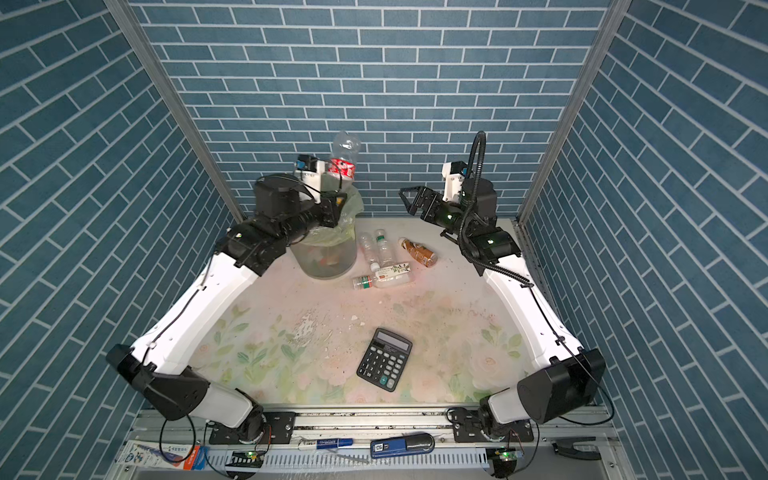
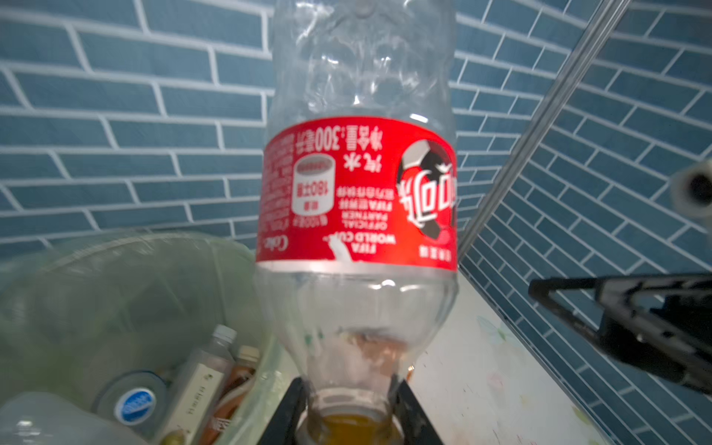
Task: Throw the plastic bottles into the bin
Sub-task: 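Carry the red-labelled bottle over the bin with the left gripper while the right gripper withdraws, then open the left gripper to drop the red-labelled bottle into the bin, then lower the right gripper onto the brown Nescafe bottle and close it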
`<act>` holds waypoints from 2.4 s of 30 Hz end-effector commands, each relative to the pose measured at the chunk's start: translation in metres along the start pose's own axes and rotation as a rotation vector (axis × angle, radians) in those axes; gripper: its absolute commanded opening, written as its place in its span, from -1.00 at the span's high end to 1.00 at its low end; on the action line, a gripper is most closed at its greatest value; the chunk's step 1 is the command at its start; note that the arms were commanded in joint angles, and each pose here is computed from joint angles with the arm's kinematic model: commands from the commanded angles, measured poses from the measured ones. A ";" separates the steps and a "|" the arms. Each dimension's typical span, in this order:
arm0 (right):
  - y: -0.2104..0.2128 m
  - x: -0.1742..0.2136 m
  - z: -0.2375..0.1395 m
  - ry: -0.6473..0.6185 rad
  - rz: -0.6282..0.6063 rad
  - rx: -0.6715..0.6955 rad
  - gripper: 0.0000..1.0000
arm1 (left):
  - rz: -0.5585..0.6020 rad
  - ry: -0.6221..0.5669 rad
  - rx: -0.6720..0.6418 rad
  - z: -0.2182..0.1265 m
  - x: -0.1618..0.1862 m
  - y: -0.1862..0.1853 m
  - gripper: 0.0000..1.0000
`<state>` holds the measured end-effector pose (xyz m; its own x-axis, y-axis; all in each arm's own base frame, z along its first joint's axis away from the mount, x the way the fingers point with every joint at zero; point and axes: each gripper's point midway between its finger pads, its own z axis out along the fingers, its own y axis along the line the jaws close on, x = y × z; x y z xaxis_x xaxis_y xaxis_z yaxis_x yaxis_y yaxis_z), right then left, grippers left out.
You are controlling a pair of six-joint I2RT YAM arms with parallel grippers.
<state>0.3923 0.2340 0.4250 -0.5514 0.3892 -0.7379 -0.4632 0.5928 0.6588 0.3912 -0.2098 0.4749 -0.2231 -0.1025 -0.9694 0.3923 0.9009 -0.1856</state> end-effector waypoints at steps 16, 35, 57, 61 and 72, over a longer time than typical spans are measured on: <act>-0.015 0.028 0.016 0.084 0.007 -0.003 -0.98 | -0.188 0.139 -0.079 0.017 0.015 0.078 -0.99; -0.169 0.112 0.054 0.347 -0.146 0.464 -0.99 | -0.052 0.084 0.296 -0.014 0.073 -0.068 -0.99; -0.288 0.147 0.100 0.660 -0.378 0.528 -0.80 | -0.222 0.321 0.303 0.026 0.184 -0.105 -0.99; -0.298 0.155 0.100 0.710 -0.378 0.547 -0.66 | -0.221 0.333 0.302 0.029 0.189 -0.105 -0.99; -0.325 0.189 0.097 0.798 -0.346 0.579 -0.45 | -0.229 0.368 0.318 0.044 0.196 -0.113 -0.99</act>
<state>0.5050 0.1824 0.0591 -0.8587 -0.2737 -0.4332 -0.3580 0.9253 0.1251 0.3414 -0.3450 0.2846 -0.6206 -0.0604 -0.7818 0.5202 0.7143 -0.4681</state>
